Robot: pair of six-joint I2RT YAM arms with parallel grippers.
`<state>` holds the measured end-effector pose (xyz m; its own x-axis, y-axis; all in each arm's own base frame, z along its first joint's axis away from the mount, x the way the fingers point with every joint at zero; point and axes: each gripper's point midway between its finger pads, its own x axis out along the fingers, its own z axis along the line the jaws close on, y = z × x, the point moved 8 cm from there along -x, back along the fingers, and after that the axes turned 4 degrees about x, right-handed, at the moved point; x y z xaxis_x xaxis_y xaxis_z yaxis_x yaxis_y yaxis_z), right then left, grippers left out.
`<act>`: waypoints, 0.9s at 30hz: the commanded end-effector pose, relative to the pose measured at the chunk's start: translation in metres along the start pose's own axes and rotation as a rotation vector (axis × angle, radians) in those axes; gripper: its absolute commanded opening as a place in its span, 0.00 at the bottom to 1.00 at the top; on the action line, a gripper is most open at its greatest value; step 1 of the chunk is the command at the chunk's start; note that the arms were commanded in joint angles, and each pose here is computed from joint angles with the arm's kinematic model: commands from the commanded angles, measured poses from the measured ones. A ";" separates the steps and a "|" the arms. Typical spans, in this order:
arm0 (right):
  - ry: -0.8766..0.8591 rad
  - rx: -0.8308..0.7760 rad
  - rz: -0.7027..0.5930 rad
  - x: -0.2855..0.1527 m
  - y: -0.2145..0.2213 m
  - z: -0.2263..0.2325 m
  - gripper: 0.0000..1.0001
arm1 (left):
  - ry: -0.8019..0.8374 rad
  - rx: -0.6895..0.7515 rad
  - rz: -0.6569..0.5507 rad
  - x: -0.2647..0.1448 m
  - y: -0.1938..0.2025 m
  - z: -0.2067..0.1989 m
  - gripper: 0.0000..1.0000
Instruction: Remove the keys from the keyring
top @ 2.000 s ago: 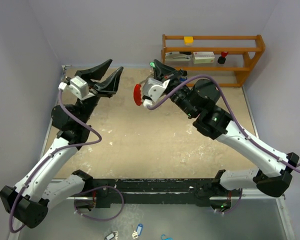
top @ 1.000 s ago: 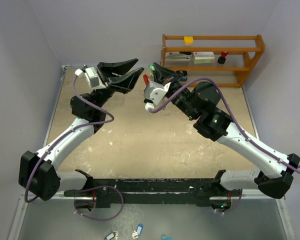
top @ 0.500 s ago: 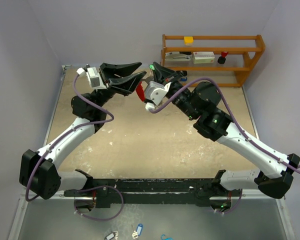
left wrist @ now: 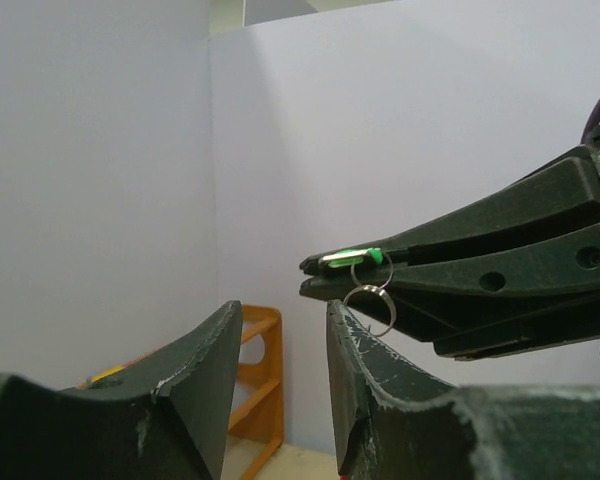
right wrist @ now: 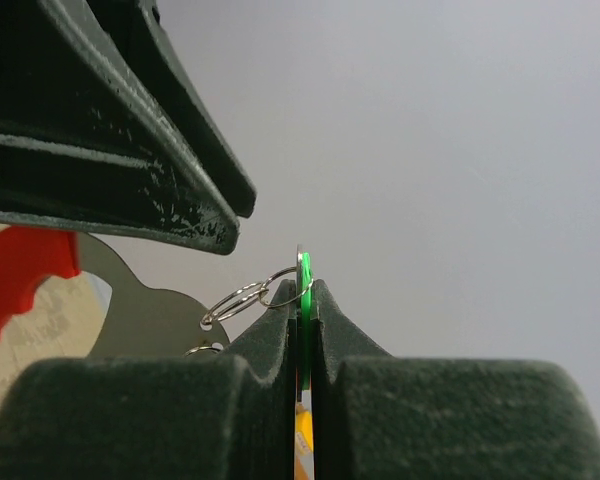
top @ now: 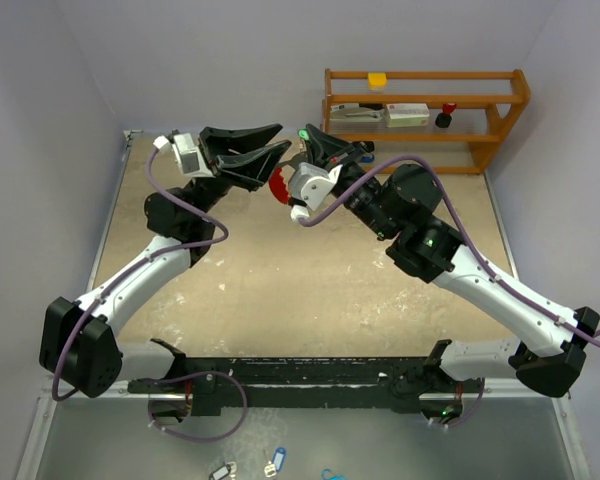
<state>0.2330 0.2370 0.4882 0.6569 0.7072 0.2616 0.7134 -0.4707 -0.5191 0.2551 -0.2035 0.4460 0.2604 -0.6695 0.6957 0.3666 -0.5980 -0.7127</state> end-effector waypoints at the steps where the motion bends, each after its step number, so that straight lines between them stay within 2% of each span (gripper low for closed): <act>1: 0.099 0.031 -0.077 -0.007 -0.017 -0.026 0.00 | -0.089 0.039 0.012 -0.004 -0.004 0.005 0.36; 6: 0.103 0.033 -0.084 -0.007 -0.018 -0.027 0.00 | -0.208 0.100 0.094 -0.013 -0.006 0.013 0.33; 16: 0.097 0.033 -0.087 -0.003 -0.018 -0.025 0.00 | -0.339 0.201 0.151 -0.025 -0.015 0.021 0.33; 27: 0.096 0.020 -0.065 0.001 -0.015 -0.022 0.00 | -0.298 0.178 0.161 -0.015 -0.029 0.015 0.32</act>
<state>0.2327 0.2382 0.4890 0.6485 0.7124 0.2685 0.7201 -0.4596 -0.5199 0.2667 -0.1733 0.4272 0.6139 -0.5723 0.5438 0.3946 -0.3742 -0.8392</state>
